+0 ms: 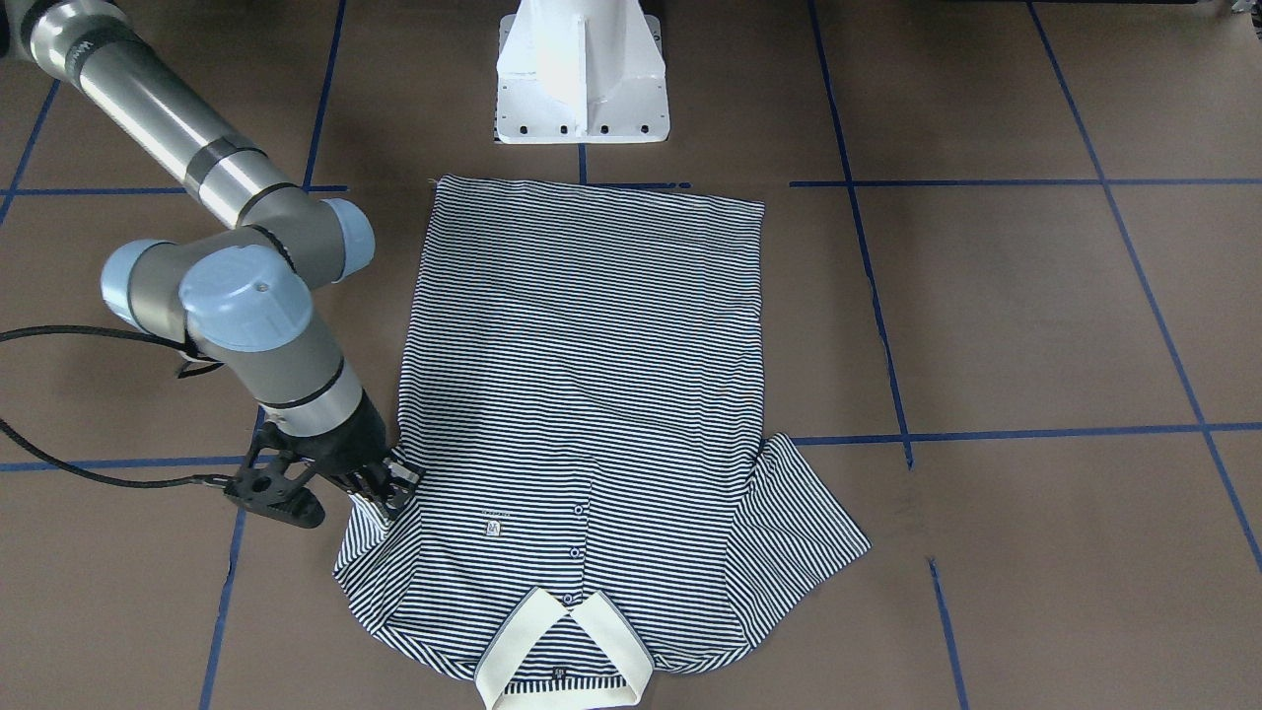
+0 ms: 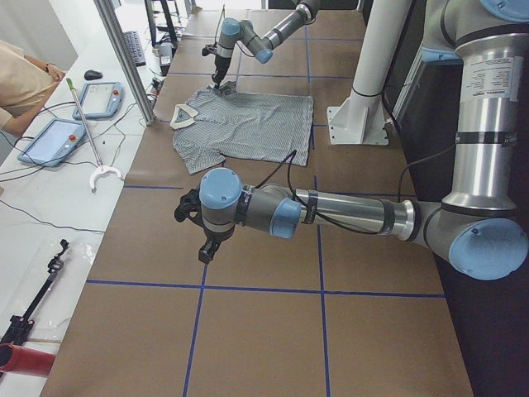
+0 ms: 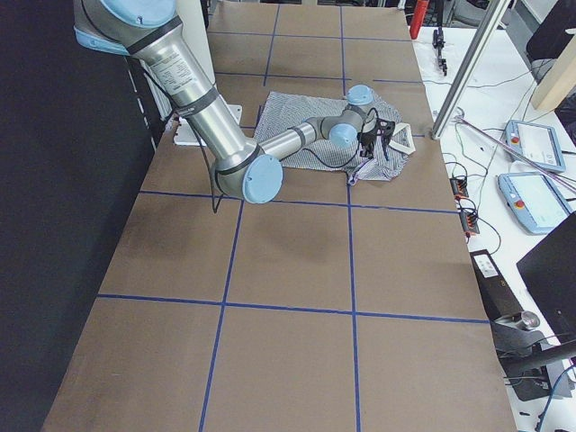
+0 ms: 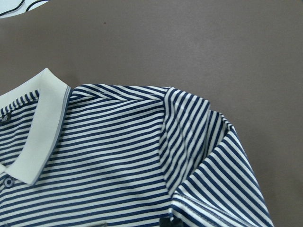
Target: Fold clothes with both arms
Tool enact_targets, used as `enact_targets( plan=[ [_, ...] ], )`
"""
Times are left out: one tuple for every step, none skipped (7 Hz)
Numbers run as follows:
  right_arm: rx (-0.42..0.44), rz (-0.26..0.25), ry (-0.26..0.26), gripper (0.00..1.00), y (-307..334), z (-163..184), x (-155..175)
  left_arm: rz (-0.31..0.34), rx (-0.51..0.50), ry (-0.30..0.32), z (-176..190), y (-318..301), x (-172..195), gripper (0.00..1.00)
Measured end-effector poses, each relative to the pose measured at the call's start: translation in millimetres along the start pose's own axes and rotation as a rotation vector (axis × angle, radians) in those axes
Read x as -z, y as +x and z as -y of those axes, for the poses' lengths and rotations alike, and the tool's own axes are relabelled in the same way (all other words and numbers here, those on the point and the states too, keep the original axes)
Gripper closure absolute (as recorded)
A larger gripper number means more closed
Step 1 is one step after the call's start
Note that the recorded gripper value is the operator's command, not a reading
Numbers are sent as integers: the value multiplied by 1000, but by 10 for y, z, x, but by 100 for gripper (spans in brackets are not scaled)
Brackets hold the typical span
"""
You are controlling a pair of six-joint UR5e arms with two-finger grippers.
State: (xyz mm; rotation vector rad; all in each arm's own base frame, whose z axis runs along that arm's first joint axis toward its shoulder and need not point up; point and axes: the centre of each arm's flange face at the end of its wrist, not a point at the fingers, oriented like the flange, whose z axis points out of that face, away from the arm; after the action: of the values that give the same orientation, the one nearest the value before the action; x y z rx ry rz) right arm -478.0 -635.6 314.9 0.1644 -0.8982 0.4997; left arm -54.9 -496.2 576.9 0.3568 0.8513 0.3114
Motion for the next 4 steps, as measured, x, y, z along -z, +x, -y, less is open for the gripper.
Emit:
enact_targets(
  plan=[
    [-2, -16, 19, 100, -194, -37, -80, 0, 0, 0, 1, 2, 2, 0],
    [-2, -29, 36, 100, -363, -48, -149, 0, -1, 1, 2, 5, 4, 0],
    [0, -45, 53, 100, -533, -60, -236, 0, -2, 1, 4, 8, 6, 0],
    [1, -57, 62, 76, -615, -61, -296, -2, -3, 3, 10, 19, 13, 0]
  ],
)
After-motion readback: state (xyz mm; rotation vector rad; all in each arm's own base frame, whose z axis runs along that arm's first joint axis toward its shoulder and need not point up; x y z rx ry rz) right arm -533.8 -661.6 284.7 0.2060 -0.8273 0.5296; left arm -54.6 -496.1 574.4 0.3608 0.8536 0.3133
